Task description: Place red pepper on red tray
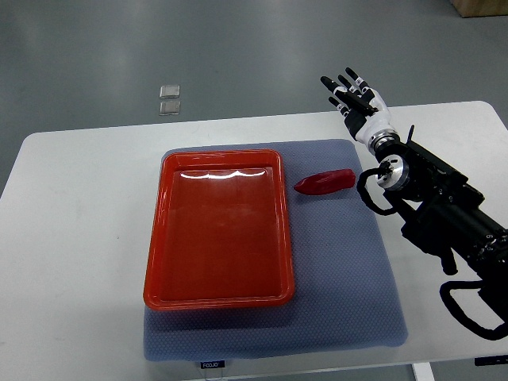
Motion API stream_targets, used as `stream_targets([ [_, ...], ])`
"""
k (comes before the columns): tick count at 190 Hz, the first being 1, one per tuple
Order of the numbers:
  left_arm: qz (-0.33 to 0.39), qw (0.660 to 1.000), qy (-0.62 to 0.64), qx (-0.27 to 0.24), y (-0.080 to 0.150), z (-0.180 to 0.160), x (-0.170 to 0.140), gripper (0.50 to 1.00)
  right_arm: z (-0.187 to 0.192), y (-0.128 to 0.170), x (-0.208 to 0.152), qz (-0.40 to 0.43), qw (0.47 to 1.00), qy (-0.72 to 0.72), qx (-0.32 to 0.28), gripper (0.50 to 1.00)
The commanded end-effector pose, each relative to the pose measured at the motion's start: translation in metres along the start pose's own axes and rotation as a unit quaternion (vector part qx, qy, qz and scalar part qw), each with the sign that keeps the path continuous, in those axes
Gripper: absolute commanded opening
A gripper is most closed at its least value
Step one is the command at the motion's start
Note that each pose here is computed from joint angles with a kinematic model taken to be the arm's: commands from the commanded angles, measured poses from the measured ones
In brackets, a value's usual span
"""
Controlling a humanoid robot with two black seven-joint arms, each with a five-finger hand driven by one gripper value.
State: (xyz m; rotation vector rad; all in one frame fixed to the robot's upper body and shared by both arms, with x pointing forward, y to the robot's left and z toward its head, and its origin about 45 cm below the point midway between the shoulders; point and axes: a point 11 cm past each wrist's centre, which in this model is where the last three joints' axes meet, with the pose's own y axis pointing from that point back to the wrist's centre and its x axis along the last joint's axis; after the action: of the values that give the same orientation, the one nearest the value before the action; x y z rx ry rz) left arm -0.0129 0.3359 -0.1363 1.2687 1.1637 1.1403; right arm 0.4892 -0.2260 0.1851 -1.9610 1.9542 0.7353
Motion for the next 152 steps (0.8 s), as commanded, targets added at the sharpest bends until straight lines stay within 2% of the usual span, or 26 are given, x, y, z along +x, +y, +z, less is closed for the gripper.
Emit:
stream_targets([
  [1, 0.0, 1.0, -0.001, 0.0, 0.0, -0.0001, -0.0001, 1.0, -0.0001, -0.0001, 0.0, 0.0, 1.0, 0.0, 0.0, 0.921],
  [65, 0.0, 1.0, -0.003, -0.007, 0.0004, 0.009, 0.0001, 1.0, 0.0006, 0.0002, 0.0001, 0.0, 1.0, 0.0, -0.001, 0.921],
  [152, -0.002, 1.0, -0.002, -0.003, 0.0, 0.0038, -0.0013, 1.0, -0.0028, -0.0014, -0.0029, -0.002, 1.0, 0.002, 0.002, 0.921],
])
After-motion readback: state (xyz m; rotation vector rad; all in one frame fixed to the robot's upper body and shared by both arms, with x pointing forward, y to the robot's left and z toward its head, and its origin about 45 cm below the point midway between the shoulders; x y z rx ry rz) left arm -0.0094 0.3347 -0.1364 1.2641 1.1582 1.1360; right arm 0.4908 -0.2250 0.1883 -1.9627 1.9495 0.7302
